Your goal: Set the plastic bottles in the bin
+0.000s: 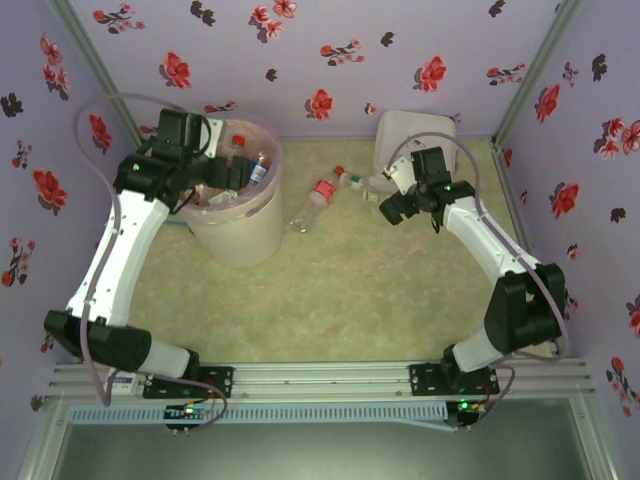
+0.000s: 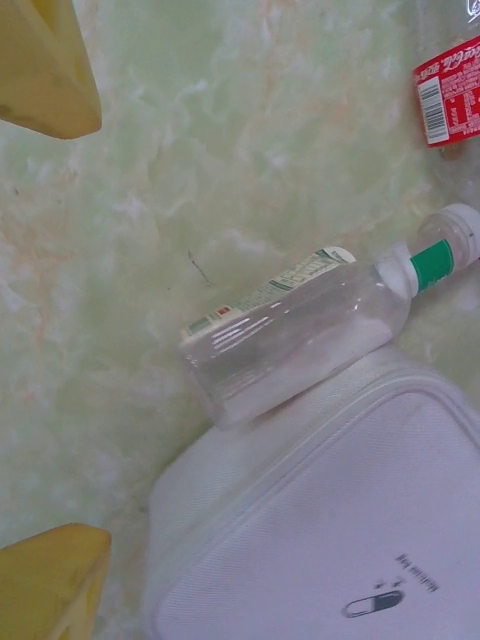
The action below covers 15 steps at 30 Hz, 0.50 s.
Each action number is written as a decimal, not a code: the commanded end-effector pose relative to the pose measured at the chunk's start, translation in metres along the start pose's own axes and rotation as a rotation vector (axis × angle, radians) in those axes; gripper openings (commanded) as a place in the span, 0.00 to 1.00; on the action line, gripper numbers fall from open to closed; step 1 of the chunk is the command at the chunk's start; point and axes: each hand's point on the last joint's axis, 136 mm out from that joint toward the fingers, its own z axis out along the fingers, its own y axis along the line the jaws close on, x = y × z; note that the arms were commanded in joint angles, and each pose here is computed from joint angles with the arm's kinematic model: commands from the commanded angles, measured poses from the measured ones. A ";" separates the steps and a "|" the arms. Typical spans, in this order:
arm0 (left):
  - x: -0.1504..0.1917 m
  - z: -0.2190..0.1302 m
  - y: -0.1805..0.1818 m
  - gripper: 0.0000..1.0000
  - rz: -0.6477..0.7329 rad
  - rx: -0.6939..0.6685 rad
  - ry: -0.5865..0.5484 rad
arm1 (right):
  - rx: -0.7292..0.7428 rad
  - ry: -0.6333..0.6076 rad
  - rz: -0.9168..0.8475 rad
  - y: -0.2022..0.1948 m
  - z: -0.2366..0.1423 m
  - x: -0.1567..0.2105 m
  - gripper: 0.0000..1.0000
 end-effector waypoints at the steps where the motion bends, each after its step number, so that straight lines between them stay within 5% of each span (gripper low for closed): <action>1: 0.000 -0.029 0.003 0.99 -0.053 -0.035 -0.100 | -0.055 0.069 -0.167 -0.001 0.020 0.006 0.99; 7: 0.023 -0.066 -0.005 0.96 -0.144 0.012 -0.176 | -0.066 0.179 -0.237 -0.016 0.071 0.022 0.99; 15: 0.042 -0.074 -0.049 0.93 -0.220 0.207 -0.193 | -0.057 0.213 -0.287 -0.023 0.110 0.026 0.99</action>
